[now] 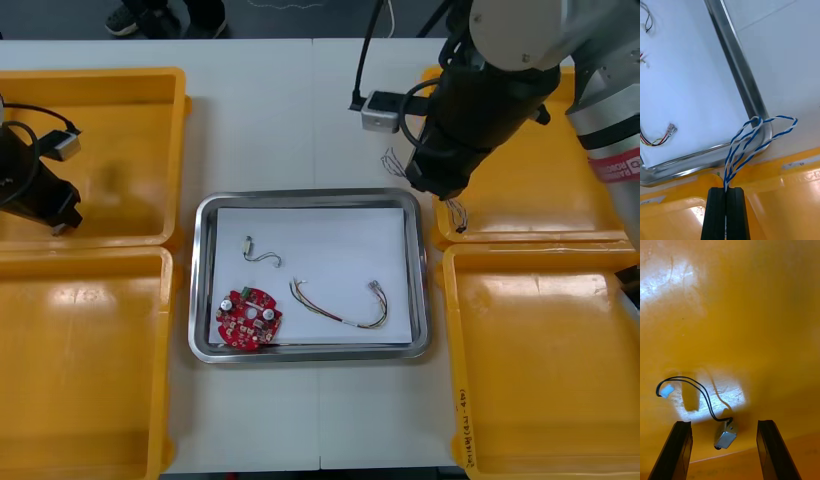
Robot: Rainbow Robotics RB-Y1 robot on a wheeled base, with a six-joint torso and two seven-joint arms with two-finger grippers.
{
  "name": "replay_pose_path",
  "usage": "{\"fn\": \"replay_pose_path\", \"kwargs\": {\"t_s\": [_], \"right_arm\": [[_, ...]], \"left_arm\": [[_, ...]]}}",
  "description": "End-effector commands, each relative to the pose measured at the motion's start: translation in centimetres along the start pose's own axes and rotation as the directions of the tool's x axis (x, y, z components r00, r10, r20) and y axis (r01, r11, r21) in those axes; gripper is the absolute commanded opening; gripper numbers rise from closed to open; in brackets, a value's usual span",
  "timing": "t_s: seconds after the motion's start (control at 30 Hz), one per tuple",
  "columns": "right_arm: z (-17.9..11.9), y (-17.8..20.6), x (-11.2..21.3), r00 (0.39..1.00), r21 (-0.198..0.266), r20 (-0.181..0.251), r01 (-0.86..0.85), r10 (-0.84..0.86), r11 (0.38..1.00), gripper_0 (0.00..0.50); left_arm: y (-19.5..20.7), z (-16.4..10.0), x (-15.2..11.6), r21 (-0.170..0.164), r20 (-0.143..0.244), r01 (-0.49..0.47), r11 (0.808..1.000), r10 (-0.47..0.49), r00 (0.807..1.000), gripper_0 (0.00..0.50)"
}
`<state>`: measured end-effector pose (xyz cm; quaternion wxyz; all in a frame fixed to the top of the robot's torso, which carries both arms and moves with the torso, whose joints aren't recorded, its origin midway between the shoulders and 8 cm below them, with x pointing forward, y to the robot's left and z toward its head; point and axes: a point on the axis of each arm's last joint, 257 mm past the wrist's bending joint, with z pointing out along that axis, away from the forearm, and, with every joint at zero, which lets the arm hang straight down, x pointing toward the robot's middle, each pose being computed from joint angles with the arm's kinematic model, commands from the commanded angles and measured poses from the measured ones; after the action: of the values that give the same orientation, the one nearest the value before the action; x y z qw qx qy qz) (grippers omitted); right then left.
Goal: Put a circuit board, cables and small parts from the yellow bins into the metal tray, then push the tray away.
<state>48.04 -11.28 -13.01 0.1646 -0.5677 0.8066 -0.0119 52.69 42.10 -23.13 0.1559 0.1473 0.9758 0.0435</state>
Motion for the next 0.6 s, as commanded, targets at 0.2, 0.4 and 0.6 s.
{"fn": "replay_pose_path", "kwargs": {"t_s": [0.2,0.4,0.6], "right_arm": [[1.1,2.7,-5.8,0.989,0.060,0.029,0.145,-0.147,0.988,0.000],[3.1,3.9,-7.3,0.976,0.095,0.010,0.215,-0.216,0.972,0.000],[5.3,4.8,-7.8,0.966,0.098,-0.001,0.256,-0.257,0.962,0.000]], "left_arm": [[-0.1,0.9,0.4,0.000,0.010,0.024,1.000,-0.024,1.000,0.500],[0.0,1.3,0.7,-0.005,0.013,0.027,1.000,-0.027,1.000,0.500],[0.1,1.6,1.1,-0.006,0.005,0.028,1.000,-0.028,1.000,0.500]]}}
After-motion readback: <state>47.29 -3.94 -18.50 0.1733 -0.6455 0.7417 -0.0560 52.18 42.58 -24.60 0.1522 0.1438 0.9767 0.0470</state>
